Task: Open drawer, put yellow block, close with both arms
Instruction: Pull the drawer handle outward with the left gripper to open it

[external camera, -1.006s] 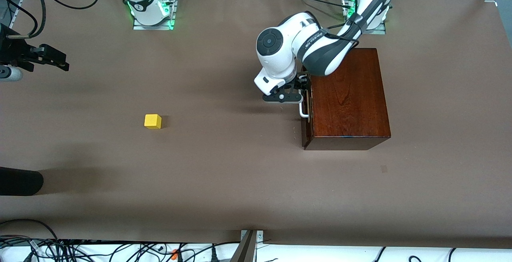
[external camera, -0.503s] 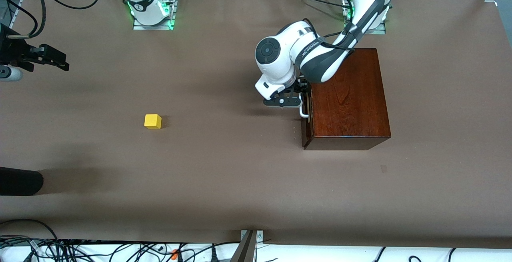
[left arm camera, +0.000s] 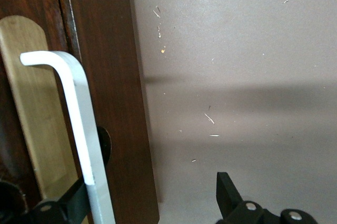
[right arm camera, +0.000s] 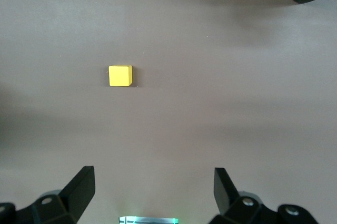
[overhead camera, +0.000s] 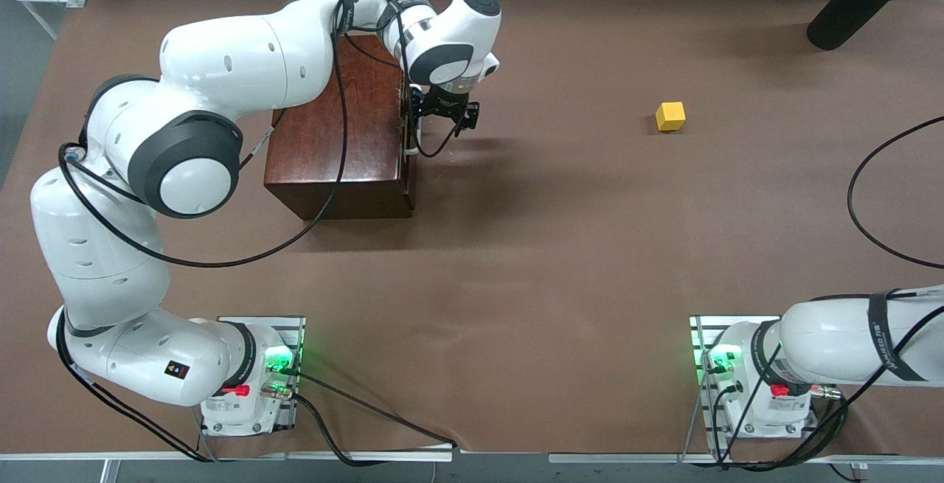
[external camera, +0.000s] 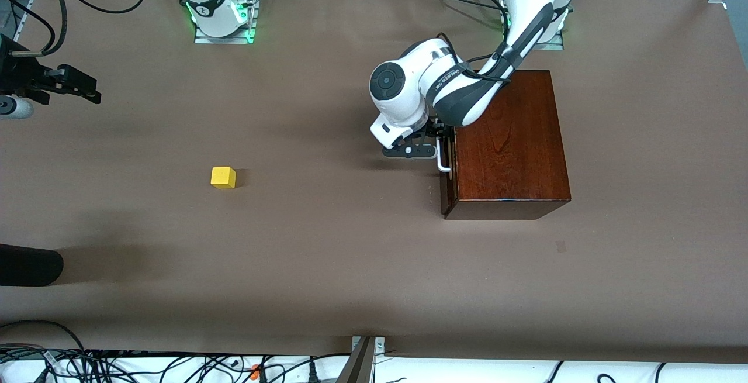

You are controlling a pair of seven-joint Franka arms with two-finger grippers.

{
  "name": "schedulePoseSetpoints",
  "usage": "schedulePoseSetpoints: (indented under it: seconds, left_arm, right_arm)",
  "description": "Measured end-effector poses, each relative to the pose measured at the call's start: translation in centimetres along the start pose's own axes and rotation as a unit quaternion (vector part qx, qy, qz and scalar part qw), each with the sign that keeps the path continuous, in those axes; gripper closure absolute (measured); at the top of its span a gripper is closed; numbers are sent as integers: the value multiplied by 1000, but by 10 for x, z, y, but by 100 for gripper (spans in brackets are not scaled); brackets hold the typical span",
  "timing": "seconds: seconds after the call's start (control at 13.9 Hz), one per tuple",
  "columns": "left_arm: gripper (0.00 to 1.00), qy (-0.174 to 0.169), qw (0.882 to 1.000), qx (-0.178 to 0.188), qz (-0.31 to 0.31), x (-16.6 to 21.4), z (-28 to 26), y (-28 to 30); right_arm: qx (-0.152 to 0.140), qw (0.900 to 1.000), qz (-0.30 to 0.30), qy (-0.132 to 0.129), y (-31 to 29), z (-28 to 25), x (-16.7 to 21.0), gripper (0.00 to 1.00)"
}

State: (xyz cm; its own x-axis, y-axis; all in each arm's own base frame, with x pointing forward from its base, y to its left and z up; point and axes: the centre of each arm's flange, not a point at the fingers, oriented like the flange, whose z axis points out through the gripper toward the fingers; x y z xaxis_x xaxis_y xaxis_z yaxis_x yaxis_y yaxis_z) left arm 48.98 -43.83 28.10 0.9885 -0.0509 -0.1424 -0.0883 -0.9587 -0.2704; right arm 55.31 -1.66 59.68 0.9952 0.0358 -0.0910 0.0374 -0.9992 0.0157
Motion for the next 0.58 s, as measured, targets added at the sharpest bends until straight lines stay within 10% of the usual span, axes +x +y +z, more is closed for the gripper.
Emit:
schedulePoseSetpoints:
  seconds: [0.58]
  left_arm:
    - [0,16,1000,-11,-6,-7,-11,40]
  right_arm:
    - [0,1000,0,0,0,0,0,0]
